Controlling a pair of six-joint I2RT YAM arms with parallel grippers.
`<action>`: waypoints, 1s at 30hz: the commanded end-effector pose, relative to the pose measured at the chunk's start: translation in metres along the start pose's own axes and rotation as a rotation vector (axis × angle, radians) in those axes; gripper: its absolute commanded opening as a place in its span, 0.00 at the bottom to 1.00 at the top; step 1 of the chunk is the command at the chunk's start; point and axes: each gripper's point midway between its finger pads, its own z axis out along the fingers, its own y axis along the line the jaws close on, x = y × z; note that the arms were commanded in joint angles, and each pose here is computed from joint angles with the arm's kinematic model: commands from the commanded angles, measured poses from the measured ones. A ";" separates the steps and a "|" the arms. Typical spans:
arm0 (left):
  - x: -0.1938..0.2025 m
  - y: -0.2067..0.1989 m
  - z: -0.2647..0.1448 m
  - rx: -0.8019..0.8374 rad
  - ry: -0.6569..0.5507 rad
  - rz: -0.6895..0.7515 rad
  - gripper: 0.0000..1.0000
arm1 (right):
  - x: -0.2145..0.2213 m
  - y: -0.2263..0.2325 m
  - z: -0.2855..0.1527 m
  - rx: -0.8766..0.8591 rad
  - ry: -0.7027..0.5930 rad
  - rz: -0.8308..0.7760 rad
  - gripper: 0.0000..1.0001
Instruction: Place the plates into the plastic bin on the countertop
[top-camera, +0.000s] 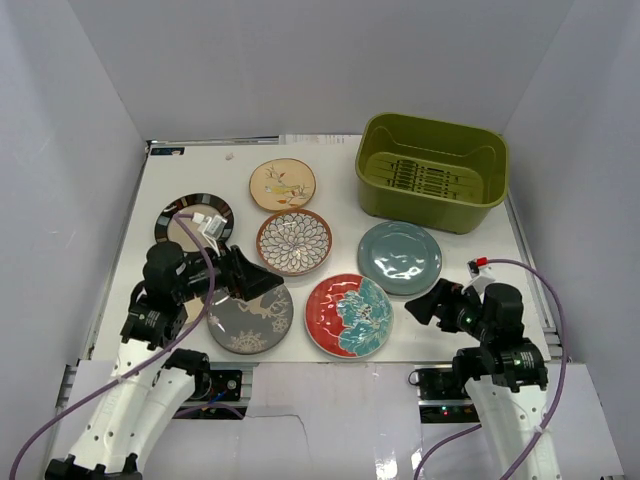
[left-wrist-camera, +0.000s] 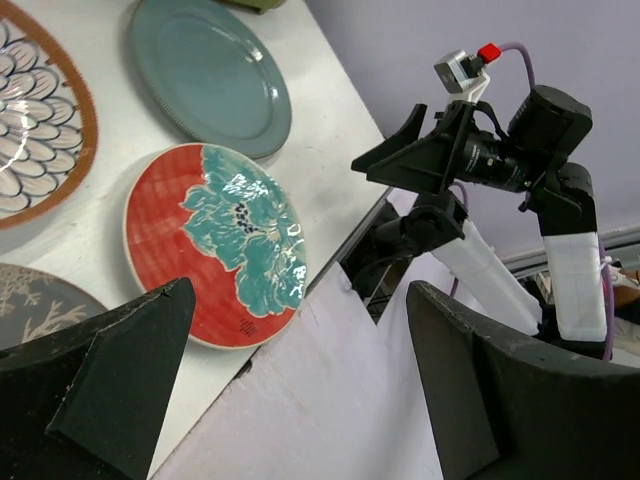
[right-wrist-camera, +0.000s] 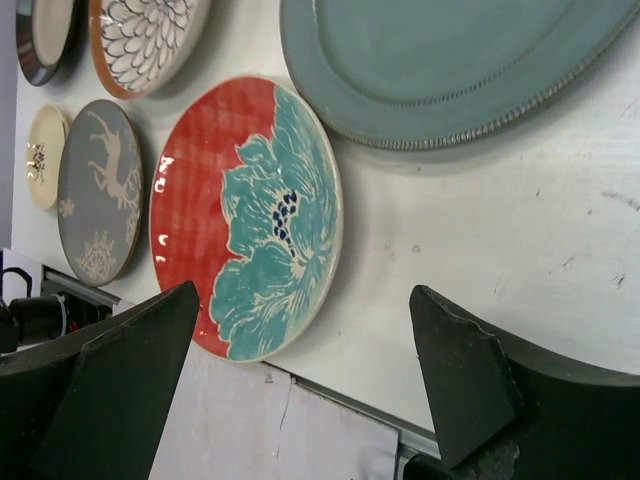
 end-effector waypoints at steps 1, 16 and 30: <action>0.004 0.025 0.003 -0.104 0.008 -0.026 0.98 | 0.011 0.004 0.009 -0.057 0.034 0.062 0.93; 0.008 0.138 0.017 -0.568 0.001 -0.221 0.98 | 0.081 -0.029 0.068 -0.155 0.183 0.306 0.83; -0.006 0.204 0.043 -0.740 -0.064 -0.307 0.86 | 0.113 -0.049 0.079 -0.056 0.280 0.235 0.75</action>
